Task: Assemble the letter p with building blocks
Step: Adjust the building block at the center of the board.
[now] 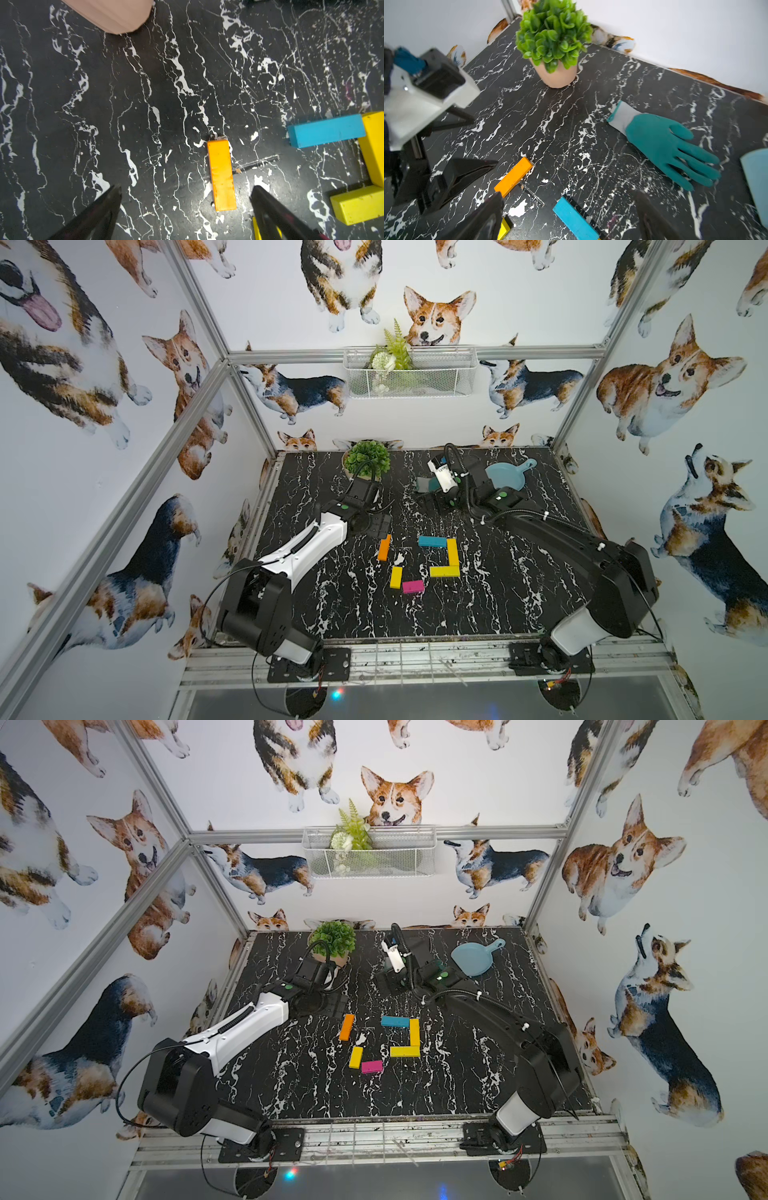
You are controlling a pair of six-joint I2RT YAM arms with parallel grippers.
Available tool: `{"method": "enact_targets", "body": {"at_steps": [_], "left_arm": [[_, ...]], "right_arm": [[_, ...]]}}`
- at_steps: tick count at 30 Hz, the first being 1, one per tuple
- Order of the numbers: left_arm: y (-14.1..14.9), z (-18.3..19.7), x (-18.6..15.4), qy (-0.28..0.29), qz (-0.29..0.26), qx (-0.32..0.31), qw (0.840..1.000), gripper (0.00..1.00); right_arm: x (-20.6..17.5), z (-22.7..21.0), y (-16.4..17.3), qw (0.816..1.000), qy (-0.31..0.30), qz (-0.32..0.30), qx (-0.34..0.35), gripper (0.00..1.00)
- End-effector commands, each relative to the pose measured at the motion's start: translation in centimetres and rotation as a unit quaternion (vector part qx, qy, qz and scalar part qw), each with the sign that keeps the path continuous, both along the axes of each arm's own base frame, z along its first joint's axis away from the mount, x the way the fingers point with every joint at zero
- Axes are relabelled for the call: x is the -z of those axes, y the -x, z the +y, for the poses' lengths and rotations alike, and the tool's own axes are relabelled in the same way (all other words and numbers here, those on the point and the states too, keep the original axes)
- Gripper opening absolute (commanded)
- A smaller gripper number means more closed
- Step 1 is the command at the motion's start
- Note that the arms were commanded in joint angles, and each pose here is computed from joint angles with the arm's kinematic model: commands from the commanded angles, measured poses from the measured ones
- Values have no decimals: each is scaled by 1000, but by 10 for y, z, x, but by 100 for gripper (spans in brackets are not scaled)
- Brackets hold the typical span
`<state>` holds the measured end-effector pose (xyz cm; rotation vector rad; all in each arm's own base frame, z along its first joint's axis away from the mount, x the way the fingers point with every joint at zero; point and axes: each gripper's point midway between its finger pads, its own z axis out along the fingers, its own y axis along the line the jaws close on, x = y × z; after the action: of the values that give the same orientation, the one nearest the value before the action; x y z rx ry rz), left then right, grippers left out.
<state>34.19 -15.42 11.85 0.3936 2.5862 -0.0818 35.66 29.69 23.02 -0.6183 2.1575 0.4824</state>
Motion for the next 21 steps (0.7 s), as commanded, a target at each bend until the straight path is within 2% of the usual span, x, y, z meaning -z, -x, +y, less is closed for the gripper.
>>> {"method": "enact_targets", "body": {"at_steps": [1,5,10,15,21], "left_arm": [[4,8,5,-8,7,-29,1000,100],[-11,21,-4,3,-8,-63,998,100],[-30,44,-18,19,-32,-108,993,100],[-47,65,-34,42,-56,-140,988,100],[-49,78,-39,60,-66,-157,984,100]], "right_arm": [[15,1,17,998,-20,66,1,100],[50,22,53,989,-44,135,-46,98],[80,48,89,981,-3,173,-84,97],[113,59,101,965,11,247,-90,93],[135,72,122,940,22,318,-117,92]]}}
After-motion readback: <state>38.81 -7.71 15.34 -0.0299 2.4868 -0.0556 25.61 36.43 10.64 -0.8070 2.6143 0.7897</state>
